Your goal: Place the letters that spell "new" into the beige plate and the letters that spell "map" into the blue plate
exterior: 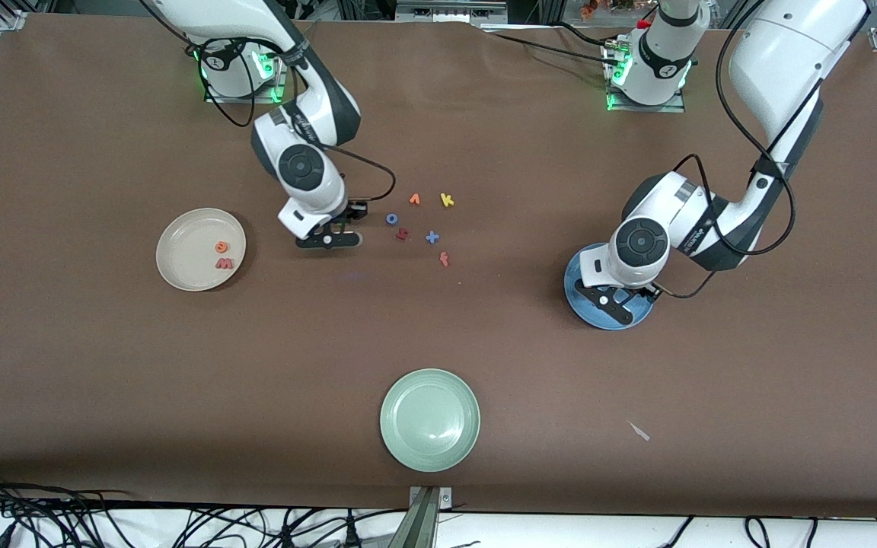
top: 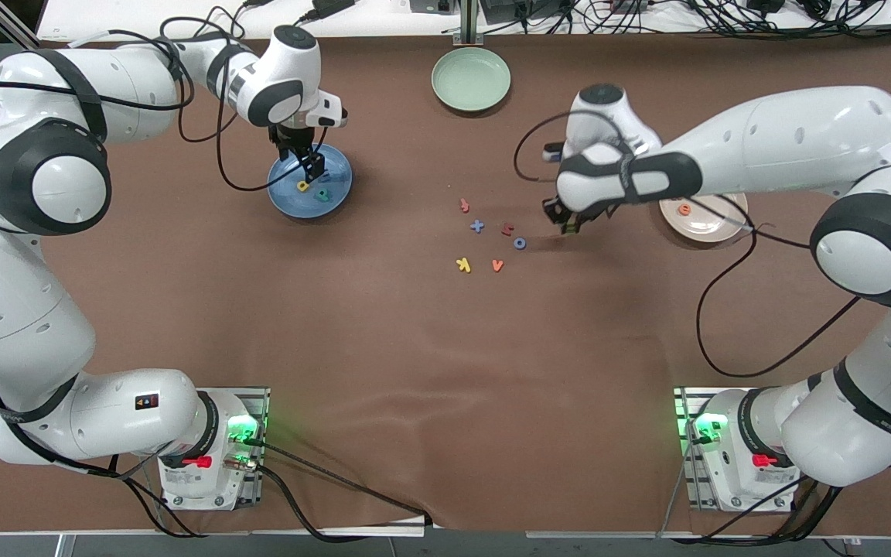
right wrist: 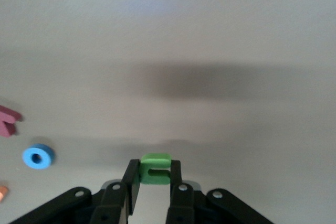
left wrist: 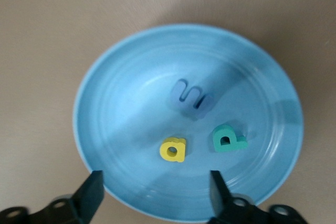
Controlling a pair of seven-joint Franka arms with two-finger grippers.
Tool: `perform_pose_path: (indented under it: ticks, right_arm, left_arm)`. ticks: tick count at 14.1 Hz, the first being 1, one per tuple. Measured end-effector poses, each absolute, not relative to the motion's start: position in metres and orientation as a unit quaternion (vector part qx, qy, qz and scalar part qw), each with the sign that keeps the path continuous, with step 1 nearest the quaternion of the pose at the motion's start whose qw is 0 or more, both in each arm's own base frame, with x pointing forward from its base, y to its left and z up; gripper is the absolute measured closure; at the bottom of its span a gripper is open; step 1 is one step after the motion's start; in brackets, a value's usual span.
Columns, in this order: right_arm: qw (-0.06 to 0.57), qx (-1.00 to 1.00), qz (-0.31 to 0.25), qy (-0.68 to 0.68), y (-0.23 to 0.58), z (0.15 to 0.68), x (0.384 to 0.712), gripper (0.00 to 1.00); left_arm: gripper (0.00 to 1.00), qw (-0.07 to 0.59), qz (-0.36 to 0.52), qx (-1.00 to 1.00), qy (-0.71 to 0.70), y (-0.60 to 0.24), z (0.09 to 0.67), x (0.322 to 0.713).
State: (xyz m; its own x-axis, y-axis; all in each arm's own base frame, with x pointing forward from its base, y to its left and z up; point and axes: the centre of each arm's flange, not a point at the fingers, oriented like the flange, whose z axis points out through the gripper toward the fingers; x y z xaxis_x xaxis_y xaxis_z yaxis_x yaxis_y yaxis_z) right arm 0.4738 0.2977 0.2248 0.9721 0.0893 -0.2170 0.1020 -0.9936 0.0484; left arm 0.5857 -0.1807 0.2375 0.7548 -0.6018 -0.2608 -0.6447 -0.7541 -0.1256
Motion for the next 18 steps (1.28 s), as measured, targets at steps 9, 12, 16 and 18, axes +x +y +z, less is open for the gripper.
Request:
perform_pose_path:
  ticks: [9, 12, 16, 18]
  right_arm:
    - [0.047, 0.983, -0.157, 0.086, 0.105, 0.249, 0.550, 0.73]
    - [0.048, 0.981, -0.173, 0.067, 0.062, 0.233, 0.555, 0.73]
    - [0.046, 0.979, -0.185, 0.066, 0.041, 0.228, 0.559, 0.49]
    - [0.044, 0.975, -0.203, 0.073, 0.053, 0.250, 0.569, 0.31]
  left_arm:
    - [0.00, 0.073, 0.064, -0.967, 0.235, -0.193, 0.485, 0.612]
    - [0.00, 0.042, 0.037, -0.979, 0.197, -0.173, 0.536, 0.613]
    - [0.00, 0.020, 0.001, -0.993, 0.116, -0.108, 0.594, 0.606]
    - [0.00, 0.027, -0.008, -0.995, 0.091, -0.085, 0.613, 0.595]
